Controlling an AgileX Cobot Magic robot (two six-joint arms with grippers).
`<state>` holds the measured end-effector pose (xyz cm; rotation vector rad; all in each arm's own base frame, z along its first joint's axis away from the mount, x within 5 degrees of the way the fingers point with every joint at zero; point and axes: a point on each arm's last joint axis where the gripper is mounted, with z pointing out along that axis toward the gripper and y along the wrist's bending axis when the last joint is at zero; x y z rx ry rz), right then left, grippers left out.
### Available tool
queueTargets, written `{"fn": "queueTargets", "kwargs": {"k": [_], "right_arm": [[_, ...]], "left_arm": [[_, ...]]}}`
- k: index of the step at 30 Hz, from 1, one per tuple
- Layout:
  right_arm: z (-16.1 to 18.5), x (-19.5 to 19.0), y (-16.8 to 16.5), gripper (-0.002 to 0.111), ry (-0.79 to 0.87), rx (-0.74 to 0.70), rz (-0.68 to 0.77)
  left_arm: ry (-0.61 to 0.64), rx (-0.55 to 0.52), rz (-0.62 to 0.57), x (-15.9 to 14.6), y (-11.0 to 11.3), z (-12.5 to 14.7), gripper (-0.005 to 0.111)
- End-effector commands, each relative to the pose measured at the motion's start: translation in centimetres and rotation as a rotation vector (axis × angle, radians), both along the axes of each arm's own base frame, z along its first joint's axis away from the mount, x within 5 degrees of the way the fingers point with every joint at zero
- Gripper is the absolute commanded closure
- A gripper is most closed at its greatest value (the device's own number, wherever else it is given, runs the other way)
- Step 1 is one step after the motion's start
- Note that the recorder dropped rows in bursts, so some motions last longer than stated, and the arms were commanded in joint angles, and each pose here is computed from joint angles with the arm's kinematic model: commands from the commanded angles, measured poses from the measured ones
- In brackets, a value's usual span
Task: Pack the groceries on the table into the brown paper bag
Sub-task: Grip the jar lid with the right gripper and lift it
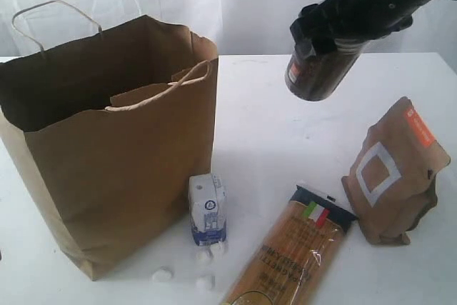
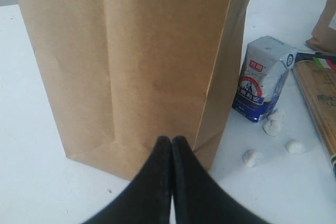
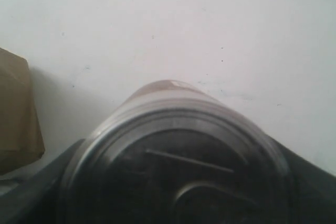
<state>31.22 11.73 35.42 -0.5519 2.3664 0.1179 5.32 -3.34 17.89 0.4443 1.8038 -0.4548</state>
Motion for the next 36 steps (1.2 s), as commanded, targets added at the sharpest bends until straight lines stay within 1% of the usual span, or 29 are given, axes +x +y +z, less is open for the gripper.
{"fn": "queueTargets", "kwargs": {"k": [1, 23, 25, 28, 36], "right_arm": [[1.8, -0.7, -0.3, 0.097, -0.083, 0.022, 0.009], [1.9, -0.9, -0.3, 0.097, -0.082, 0.022, 0.009], [1.9, -1.1, 0.2, 0.097, -0.084, 0.022, 0.027], [2.4, -1.6, 0.7, 0.097, -0.11, 0.021, 0.061], [3.9, -2.4, 1.5, 0.097, -0.159, 0.039, 0.095]], "left_arm": [[0.0, -0.008, 0.003, 0.0, 0.0, -0.1, 0.106], [0.0, -0.008, 0.003, 0.0, 0.0, -0.1, 0.106], [0.0, -0.008, 0.003, 0.0, 0.0, -0.1, 0.106], [0.0, -0.008, 0.003, 0.0, 0.0, -0.1, 0.106], [0.0, -0.008, 0.003, 0.0, 0.0, -0.1, 0.106]]}}
